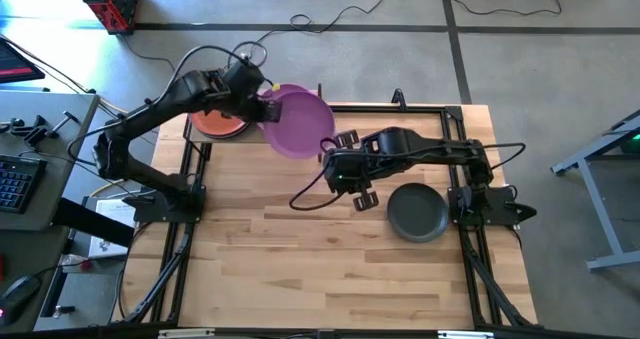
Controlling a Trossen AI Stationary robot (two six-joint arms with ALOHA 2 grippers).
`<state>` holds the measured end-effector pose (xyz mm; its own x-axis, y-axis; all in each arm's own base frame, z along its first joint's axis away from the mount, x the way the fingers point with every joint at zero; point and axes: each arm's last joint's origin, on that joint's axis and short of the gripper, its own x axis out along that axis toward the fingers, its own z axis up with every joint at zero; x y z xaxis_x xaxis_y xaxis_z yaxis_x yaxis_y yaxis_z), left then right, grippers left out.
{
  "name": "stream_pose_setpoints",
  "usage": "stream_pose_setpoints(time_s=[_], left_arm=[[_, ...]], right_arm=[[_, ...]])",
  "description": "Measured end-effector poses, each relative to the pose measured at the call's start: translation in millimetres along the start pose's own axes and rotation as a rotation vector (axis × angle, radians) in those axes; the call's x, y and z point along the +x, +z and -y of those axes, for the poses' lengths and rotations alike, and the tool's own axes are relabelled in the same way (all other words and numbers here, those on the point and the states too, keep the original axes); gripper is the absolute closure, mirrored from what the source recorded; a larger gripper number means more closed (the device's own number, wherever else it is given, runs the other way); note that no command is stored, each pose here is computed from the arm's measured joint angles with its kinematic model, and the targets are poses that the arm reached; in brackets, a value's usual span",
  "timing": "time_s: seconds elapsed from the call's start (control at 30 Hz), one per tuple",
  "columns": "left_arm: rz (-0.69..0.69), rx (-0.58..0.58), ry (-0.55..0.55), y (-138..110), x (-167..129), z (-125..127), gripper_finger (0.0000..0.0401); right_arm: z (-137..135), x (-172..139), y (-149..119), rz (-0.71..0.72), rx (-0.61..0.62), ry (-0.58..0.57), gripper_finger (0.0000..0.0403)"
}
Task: Place and stack plates onto a shelf
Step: Stack the purple plate on top of the purple plate on the shelf
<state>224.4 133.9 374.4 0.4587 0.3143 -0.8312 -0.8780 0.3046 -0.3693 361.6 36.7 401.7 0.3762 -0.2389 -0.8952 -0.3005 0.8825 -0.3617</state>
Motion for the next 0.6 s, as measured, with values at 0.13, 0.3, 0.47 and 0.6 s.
stream_pose_setpoints(time_s=[0.13,0.3,0.47,0.6], left_arm=[[0.006,-0.053,0.062,12,0,-18,0.0398],[0.021,-0.114,0.101,23,0,-35,0.0398],[0.031,-0.151,0.136,34,3,-47,0.0398],[0.026,-0.178,0.162,40,10,-54,0.0398]], right_arm=[[0,0,0,0.000,0.021,0.001,0.0274],[0,0,0,0.001,0.042,0.003,0.0274],[0,0,0,0.000,0.042,0.003,0.0274],[0,0,0,0.000,0.040,0.003,0.0274]])
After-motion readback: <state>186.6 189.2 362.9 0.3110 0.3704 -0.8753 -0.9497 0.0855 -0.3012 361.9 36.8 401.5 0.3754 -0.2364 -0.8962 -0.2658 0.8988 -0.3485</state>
